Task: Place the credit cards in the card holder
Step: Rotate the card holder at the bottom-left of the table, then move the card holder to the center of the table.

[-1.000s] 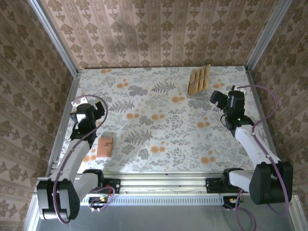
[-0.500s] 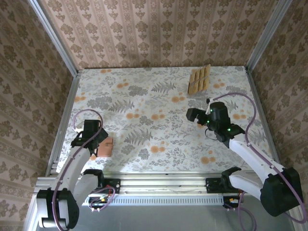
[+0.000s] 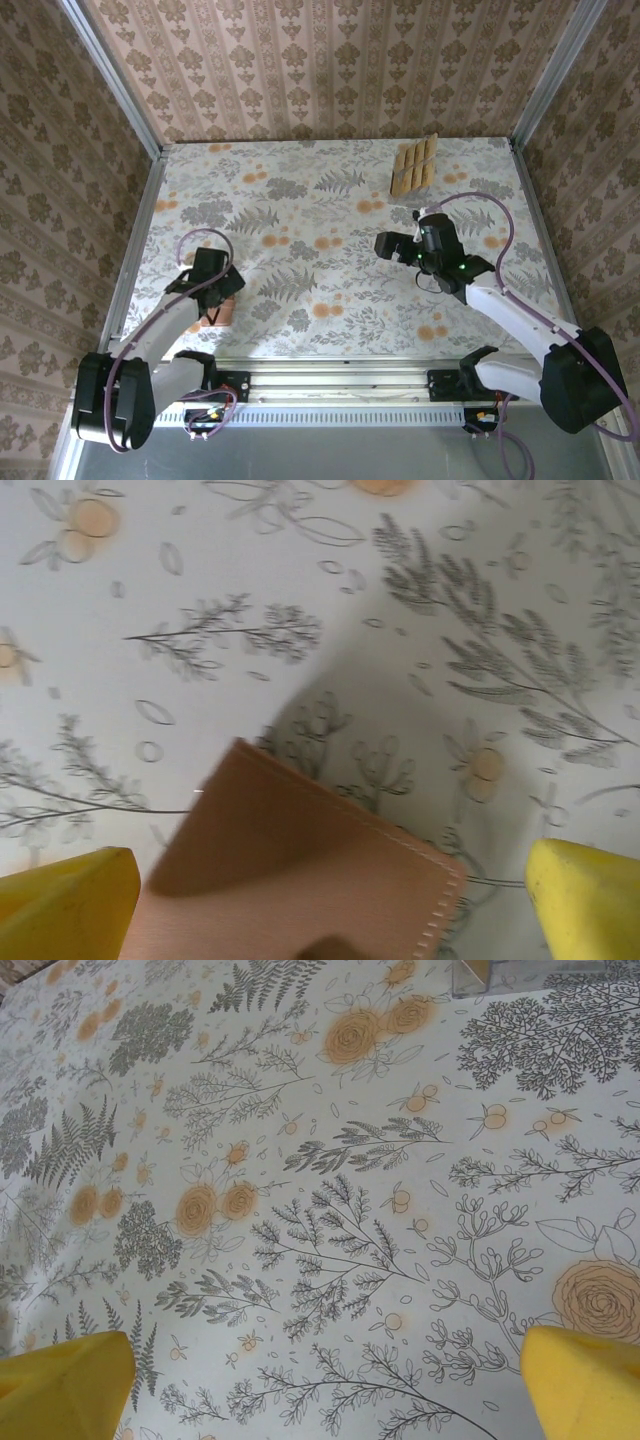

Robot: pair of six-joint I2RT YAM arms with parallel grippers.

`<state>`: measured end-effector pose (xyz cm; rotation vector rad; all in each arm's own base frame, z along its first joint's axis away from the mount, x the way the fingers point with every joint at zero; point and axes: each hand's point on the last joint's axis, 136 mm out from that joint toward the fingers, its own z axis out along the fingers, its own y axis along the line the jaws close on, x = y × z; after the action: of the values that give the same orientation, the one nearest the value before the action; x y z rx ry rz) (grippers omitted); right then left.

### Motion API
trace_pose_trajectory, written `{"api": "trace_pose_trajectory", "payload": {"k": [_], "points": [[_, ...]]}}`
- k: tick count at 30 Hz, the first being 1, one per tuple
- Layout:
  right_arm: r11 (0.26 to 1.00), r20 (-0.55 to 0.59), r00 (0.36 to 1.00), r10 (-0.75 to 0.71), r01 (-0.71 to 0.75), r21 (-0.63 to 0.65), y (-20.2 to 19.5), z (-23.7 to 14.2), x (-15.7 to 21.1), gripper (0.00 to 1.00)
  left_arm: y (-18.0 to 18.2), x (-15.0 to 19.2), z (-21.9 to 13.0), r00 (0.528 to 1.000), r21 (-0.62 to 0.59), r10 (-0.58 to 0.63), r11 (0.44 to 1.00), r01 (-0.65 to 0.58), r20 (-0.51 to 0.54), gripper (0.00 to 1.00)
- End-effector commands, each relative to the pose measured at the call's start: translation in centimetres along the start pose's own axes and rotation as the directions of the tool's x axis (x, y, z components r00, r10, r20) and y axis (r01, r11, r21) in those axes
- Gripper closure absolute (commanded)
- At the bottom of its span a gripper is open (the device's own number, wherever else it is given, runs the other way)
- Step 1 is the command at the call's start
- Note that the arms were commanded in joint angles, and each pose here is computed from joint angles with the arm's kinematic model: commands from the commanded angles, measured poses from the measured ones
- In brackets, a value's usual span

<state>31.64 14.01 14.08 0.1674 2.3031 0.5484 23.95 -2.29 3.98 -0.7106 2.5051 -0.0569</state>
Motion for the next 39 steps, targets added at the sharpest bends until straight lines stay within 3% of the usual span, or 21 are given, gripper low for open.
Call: {"api": "trace_pose_trajectory", "payload": {"k": [1, 9, 13, 21, 27, 33, 39], "points": [[1.0, 0.002, 1.0, -0.001, 0.001, 0.003, 0.7, 0.1, -0.7, 0.0, -1.9, 0.2, -0.2, 1.0, 0.069, -0.025, 0.997, 0.025, 0.008, 0.0], [1.0, -0.036, 0.999, -0.025, 0.025, -0.01, 2.1, 0.9, 0.0, 0.0, -5.9, 0.6, -1.1, 0.999, 0.149, -0.012, 0.989, 0.008, 0.031, 0.0], [0.998, -0.072, 0.996, -0.056, 0.055, -0.022, 3.3, 1.5, 0.9, 0.01, -7.5, 0.6, -1.6, 0.998, 0.153, 0.049, 0.987, -0.055, 0.043, 0.0], [0.995, -0.118, 0.989, -0.094, 0.09, -0.034, 4.3, 2.2, 2.6, 0.01, -1.9, -0.9, -5.2, 0.992, -0.055, 0.032, 0.998, -0.025, 0.124, 0.0], [0.994, -0.129, 0.986, -0.105, 0.099, -0.051, 5.2, 2.9, 2.7, 0.01, 1.4, 1.5, -5.3, 0.998, -0.113, -0.036, 0.993, 0.042, 0.052, 0.0], [0.991, -0.129, 0.983, -0.131, 0.124, -0.055, 5.6, 2.9, 2.1, 0.01, 2.6, 3.3, -4.1, 0.998, -0.154, -0.063, 0.986, 0.063, 0.005, 0.0], [0.989, -0.117, 0.982, -0.149, 0.144, -0.044, 5.6, 2.6, 1.7, 0.0, 1.6, 4.0, -2.7, 0.999, -0.122, -0.019, 0.992, 0.015, -0.032, 0.0]]}}
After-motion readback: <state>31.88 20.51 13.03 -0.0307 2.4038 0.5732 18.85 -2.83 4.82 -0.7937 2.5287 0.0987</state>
